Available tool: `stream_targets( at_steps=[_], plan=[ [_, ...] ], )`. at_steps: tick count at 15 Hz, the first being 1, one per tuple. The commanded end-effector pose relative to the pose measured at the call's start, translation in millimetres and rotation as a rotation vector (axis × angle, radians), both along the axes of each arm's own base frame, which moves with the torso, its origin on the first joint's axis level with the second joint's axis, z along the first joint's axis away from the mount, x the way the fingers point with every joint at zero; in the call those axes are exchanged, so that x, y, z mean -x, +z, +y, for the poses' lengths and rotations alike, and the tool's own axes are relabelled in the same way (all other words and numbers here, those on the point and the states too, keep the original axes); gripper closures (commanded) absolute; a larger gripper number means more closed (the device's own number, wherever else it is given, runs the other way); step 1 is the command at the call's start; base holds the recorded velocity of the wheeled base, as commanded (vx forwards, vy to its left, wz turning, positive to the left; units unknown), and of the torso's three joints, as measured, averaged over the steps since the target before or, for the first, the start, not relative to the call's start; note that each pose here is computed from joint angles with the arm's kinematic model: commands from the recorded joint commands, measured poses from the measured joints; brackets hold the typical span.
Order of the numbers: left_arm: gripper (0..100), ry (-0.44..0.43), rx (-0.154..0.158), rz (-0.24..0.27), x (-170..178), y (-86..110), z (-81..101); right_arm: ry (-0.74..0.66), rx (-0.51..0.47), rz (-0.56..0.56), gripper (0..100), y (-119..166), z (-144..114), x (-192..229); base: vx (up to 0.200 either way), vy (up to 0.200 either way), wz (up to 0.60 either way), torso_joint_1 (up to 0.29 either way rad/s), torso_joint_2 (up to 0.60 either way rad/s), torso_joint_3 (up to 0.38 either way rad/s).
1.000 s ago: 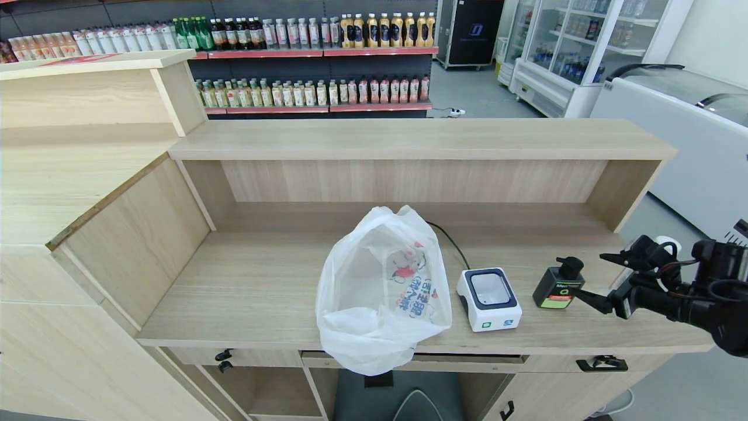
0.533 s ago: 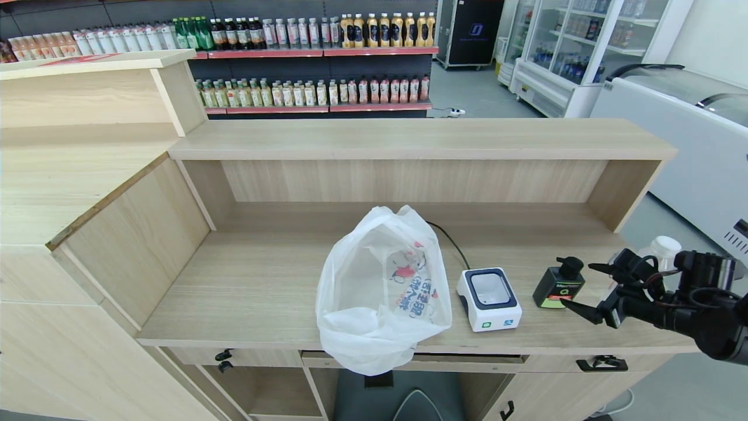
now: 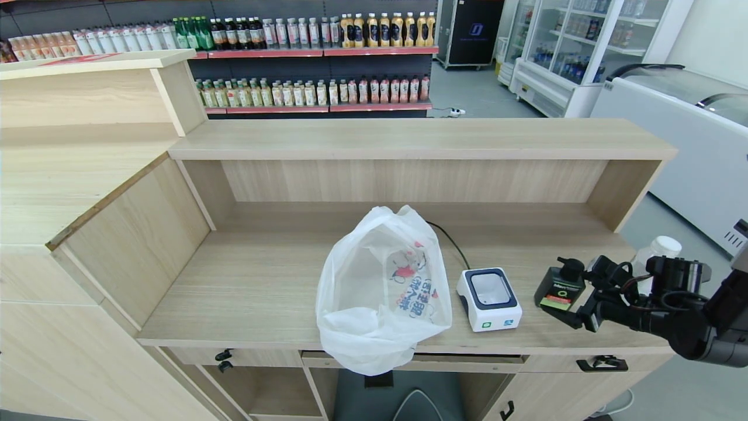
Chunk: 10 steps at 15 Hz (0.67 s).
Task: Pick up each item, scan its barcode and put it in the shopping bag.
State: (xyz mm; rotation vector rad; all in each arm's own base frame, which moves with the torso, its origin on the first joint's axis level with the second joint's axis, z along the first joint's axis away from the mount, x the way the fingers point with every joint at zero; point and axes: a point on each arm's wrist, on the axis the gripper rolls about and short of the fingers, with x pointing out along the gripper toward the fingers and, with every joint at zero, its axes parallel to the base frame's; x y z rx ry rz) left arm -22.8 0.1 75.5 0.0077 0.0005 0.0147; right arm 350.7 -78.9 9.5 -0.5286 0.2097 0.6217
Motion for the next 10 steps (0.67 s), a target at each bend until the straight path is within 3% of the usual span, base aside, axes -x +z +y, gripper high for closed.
stream_targets(
  at_steps=[1, 10],
  plan=[
    [100, 0.001, 0.0, 0.0, 0.0, 0.0, 0.0, 0.018, -0.007, 0.003, 0, -5.3, 1.2, -3.8, 0.0, 0.0, 0.0, 0.0, 0.0, 0.0],
    [100, 0.001, 0.0, 0.0, 0.0, 0.0, 0.0, 0.068, -0.047, 0.028, 0, -12.4, 3.0, 1.4, 0.0, 0.0, 0.0, 0.0, 0.0, 0.0]
  ],
)
